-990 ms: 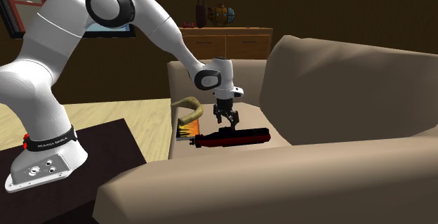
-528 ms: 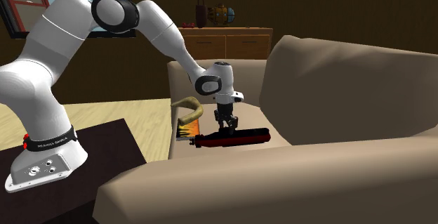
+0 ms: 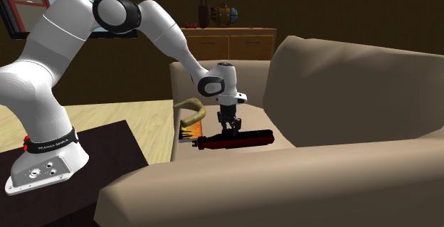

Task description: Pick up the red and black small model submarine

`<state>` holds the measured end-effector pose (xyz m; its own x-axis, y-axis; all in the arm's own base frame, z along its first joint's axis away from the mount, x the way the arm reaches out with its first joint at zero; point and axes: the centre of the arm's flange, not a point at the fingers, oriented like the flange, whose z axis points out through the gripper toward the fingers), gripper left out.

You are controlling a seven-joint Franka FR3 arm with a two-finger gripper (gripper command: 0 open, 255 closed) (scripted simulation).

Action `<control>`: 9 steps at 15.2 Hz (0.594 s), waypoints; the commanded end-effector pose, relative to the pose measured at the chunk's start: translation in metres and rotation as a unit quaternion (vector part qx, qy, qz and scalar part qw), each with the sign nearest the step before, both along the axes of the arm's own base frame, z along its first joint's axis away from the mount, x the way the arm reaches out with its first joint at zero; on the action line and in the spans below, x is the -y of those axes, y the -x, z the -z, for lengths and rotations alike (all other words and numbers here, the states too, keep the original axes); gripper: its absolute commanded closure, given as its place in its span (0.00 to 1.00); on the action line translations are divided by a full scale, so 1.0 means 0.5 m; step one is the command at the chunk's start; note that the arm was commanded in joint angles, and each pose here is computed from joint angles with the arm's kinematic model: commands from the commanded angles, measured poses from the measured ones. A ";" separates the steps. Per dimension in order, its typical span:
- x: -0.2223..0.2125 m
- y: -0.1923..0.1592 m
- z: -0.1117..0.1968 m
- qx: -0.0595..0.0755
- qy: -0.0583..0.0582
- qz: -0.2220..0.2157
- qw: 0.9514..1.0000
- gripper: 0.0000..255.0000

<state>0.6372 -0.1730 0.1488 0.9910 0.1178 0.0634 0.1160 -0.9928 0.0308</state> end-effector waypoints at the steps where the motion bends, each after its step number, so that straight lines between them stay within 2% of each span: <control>1: 0.000 0.001 -0.009 -0.001 0.000 0.000 1.000 1.00; 9: 0.000 0.001 -0.093 -0.001 0.000 0.000 1.000 1.00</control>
